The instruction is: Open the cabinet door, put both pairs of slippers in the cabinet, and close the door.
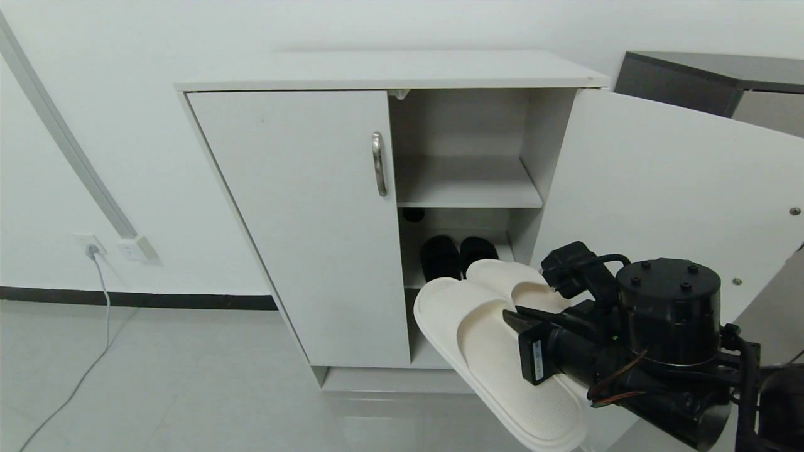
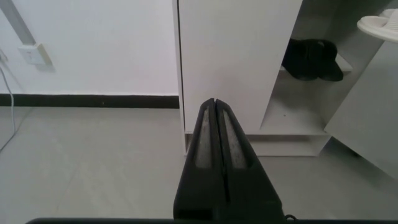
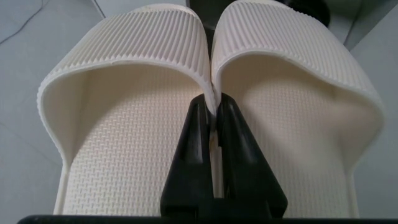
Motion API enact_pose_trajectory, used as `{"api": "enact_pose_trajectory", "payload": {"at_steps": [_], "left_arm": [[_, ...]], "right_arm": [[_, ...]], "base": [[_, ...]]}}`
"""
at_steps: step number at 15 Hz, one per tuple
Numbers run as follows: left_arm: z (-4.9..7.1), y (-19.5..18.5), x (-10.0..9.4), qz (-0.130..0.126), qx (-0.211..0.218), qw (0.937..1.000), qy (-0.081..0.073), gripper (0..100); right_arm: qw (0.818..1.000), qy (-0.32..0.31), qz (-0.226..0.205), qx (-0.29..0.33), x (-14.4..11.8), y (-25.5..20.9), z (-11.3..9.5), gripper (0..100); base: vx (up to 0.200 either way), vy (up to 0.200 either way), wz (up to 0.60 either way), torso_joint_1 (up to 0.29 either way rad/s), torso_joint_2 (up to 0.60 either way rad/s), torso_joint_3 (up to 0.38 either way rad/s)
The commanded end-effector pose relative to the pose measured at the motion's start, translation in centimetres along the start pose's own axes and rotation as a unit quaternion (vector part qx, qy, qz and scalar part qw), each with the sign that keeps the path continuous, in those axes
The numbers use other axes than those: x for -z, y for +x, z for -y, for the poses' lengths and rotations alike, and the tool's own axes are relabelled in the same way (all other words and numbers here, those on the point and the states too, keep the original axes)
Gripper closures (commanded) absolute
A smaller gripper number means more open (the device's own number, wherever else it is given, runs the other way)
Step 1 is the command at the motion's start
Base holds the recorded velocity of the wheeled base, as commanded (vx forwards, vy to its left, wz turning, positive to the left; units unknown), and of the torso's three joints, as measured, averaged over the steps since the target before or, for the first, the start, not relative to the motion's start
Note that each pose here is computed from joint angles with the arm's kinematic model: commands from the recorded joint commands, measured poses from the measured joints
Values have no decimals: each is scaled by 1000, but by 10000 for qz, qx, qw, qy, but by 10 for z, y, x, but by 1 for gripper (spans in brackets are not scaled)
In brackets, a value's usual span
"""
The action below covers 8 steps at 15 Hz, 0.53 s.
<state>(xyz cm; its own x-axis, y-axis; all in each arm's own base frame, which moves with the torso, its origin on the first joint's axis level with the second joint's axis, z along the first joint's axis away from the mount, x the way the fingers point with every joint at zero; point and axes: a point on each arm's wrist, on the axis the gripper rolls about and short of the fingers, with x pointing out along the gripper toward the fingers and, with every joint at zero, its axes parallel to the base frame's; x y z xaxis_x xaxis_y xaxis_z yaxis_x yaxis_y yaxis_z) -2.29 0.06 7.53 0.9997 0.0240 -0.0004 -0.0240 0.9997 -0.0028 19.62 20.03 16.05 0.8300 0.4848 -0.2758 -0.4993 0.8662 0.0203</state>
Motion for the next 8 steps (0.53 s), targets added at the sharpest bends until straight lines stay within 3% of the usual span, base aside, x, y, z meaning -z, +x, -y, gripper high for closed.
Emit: {"api": "enact_pose_trajectory", "payload": {"at_steps": [1,4,8], "left_arm": [[0,0,0,-6,-3,10000,-1,100],[0,0,0,-6,-3,10000,-1,100],[0,0,0,-6,-10,10000,-1,100]], "right_arm": [[10000,-12,-39,5,2,2,0,100],[10000,-10,-32,5,2,2,0,100],[9999,0,148,3,5,9,-4,100]], "base": [[0,0,0,-41,437,398],[0,0,0,-12,300,290],[0,0,0,-2,36,33]]}}
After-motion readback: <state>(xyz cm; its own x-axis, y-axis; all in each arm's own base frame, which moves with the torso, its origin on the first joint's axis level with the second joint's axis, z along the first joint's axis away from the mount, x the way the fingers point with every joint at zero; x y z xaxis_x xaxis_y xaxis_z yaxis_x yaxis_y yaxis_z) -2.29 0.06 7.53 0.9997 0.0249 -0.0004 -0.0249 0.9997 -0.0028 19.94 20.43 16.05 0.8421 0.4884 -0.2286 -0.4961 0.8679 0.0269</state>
